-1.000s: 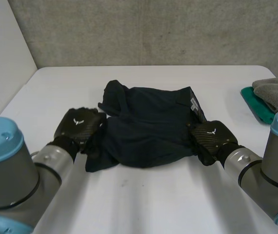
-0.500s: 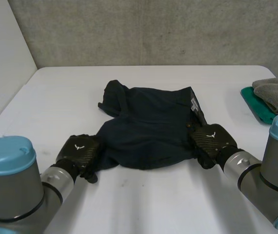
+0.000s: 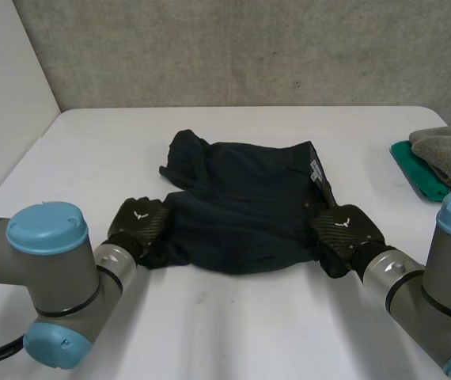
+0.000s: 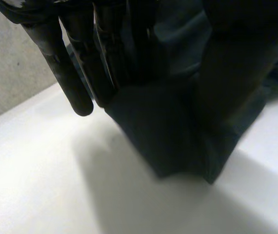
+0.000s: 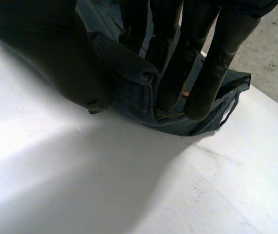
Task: Fold the laundry.
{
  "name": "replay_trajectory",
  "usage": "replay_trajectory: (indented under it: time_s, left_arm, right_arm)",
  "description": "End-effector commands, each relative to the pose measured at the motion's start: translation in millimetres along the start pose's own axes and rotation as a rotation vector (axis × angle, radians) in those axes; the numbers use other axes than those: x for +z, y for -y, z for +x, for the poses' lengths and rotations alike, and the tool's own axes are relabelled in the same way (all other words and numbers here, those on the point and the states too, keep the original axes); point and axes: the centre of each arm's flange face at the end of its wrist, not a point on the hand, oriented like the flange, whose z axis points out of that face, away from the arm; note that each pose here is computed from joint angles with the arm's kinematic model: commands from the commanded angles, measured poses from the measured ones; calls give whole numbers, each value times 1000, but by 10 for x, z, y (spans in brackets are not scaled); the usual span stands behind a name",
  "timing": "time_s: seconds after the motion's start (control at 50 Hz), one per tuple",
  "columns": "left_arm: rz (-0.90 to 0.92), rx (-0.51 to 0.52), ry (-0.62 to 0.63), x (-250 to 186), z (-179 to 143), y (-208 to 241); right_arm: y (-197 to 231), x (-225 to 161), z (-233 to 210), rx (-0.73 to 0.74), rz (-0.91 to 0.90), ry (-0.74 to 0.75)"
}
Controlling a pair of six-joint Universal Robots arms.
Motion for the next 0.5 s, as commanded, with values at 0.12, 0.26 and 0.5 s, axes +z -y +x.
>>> replay_trajectory:
  time_s: [0.12, 0.26, 0.5]
  left_arm:
    - [192, 82, 47, -155, -130, 579]
    - [442, 104, 53, -630, -289, 1447]
    - [593, 153, 56, -811, -638, 2061]
  right_arm:
    - [466, -64, 189, -99, 101, -62]
    - [1298, -449, 432, -236, 234, -143]
    - [1894, -635, 666, -257, 247, -200]
